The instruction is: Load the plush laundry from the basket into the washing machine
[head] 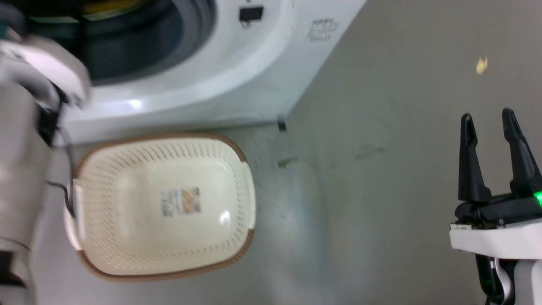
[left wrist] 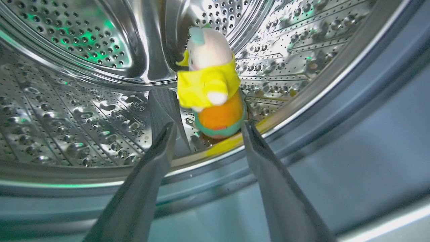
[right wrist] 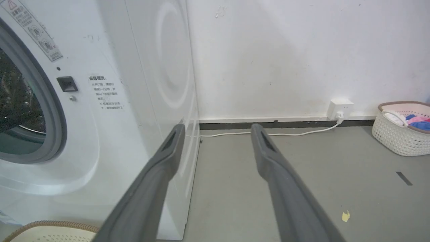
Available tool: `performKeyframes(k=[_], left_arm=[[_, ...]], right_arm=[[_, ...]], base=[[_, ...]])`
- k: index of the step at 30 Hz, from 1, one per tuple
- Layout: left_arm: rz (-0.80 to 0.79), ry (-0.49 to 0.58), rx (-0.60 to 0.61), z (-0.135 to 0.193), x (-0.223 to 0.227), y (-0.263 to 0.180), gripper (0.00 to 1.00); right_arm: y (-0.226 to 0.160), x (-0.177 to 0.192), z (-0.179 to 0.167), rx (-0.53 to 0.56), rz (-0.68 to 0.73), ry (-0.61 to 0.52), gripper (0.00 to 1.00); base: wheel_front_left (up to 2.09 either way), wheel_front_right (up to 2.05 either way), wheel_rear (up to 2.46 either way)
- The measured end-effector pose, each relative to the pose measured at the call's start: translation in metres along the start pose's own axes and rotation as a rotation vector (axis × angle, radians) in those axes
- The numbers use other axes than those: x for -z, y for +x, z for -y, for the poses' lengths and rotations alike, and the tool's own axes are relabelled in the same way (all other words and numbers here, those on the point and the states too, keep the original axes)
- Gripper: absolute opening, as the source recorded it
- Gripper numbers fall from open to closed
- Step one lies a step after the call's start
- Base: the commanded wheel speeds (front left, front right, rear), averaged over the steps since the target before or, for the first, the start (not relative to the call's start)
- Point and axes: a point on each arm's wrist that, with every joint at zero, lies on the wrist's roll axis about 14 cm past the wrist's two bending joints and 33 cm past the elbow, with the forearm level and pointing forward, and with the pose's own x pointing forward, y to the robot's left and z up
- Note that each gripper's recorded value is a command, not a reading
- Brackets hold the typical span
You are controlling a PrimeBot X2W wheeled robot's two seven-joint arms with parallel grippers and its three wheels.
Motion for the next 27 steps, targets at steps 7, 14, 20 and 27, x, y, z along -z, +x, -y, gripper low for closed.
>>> performKeyframes(k=[7, 14, 20, 27], left_arm=[[0.160, -0.116, -0.003, 0.023, -0.060, -0.060, 1.00], [0.363, -0.249, -0.046, 0.039, -0.109, -0.147, 1.00], [0.421, -0.274, -0.119, 0.049, -0.107, -0.221, 1.00], [0.387, -0.213, -0.162, 0.065, -0.084, -0.271, 1.00]], right_arm=[[-0.018, -0.038, -0.012, -0.038, 0.082, -0.012, 1.00], [-0.036, -0.065, -0.033, -0.101, 0.147, 0.016, 1.00], [-0.054, -0.085, -0.045, -0.142, 0.197, 0.040, 1.00], [-0.072, -0.090, -0.055, -0.176, 0.204, 0.039, 1.00]], base=[[0.00, 0.00, 0.00], [0.00, 0.00, 0.00], [0.00, 0.00, 0.00], [0.00, 0.00, 0.00]])
